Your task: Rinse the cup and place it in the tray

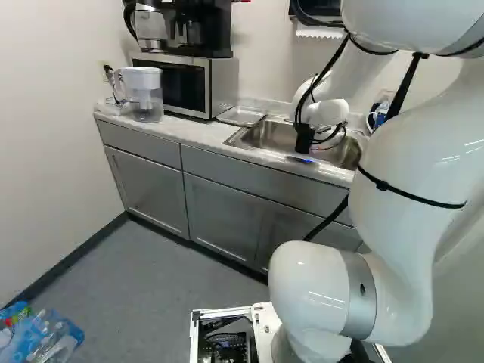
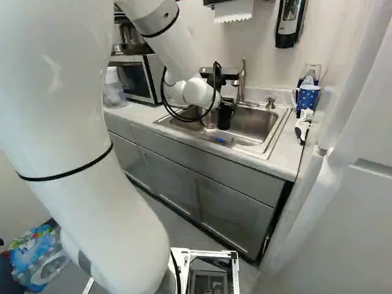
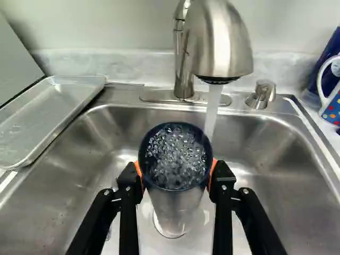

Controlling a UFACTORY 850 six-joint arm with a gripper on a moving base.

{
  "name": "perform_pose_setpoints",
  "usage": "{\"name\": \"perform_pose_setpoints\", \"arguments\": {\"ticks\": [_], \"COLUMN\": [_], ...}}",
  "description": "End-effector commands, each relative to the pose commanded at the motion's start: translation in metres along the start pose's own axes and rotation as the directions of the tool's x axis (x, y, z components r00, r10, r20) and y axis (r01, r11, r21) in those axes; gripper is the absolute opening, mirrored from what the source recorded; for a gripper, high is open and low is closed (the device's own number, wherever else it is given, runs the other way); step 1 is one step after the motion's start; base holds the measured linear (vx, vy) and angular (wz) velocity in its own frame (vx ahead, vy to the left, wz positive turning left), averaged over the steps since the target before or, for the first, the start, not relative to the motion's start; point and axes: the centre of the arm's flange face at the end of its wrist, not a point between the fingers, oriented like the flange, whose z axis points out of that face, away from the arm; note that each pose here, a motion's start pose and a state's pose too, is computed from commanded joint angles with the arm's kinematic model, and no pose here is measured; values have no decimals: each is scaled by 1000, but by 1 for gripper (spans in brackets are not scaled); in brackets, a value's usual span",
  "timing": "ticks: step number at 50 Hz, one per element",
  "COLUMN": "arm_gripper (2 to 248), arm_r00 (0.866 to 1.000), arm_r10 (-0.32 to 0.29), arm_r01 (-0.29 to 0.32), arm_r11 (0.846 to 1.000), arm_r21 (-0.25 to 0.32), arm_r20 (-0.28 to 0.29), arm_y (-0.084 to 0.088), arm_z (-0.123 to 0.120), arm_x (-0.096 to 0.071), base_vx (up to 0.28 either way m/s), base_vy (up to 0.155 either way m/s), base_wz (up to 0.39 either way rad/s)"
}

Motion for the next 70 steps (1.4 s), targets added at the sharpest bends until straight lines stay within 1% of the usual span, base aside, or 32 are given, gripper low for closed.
{"name": "perform_pose_setpoints", "arguments": {"ticks": [9,14,43,48,70], "arm_gripper": [125,125,125,125,125], "arm_r00": [1000,1000,996,995,991], "arm_r10": [-13,-21,-51,-51,-45], "arm_r01": [13,21,59,61,62], "arm_r11": [1000,999,991,991,990], "arm_r21": [26,40,117,122,125], "arm_r20": [0,-5,-69,-81,-128], "arm_y": [-15,-23,-70,-73,-76], "arm_z": [1,1,0,0,-8], "arm_x": [0,3,35,41,66], "base_vx": [0,0,0,0,0], "base_vy": [0,0,0,0,0], "base_wz": [0,0,0,0,0]}}
